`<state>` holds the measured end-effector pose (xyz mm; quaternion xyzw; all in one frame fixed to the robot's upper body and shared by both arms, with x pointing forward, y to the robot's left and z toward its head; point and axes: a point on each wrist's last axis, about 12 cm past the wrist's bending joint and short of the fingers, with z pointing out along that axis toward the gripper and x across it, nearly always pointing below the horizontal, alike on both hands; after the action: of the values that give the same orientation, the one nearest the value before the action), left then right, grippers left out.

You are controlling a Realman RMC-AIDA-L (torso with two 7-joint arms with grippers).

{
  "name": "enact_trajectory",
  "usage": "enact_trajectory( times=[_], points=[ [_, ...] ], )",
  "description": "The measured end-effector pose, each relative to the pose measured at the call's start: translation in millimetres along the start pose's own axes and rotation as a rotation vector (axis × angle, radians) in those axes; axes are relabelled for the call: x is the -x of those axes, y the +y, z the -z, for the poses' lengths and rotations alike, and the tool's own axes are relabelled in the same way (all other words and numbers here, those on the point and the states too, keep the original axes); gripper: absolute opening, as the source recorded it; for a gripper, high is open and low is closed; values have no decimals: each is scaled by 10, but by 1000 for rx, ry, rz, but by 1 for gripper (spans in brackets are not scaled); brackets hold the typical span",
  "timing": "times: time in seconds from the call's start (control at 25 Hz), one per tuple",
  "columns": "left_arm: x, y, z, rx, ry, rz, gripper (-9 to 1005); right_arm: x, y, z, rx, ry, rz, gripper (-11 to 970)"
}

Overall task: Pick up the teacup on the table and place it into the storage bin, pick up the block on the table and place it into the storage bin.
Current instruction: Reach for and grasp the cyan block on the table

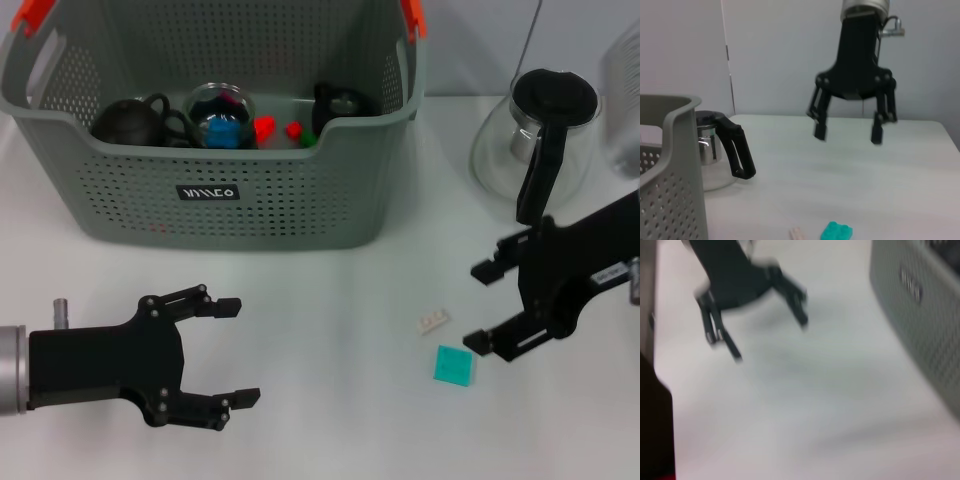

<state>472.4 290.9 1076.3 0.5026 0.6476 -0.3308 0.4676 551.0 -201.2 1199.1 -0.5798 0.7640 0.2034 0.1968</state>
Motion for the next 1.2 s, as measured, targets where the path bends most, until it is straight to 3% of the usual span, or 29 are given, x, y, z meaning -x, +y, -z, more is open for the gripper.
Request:
enact_trajectory(
  times=[0.4, 0.88, 1.2],
  points=[
    [9, 5, -7, 6, -8, -9, 950, 157, 15, -460, -68, 260, 15, 852],
    [18, 9, -6, 14, -21, -23, 949, 181, 2, -951, -72, 396, 51, 800],
    [17, 11, 2, 19, -22, -24, 949, 183, 1, -1094, -83, 412, 62, 729]
  ],
)
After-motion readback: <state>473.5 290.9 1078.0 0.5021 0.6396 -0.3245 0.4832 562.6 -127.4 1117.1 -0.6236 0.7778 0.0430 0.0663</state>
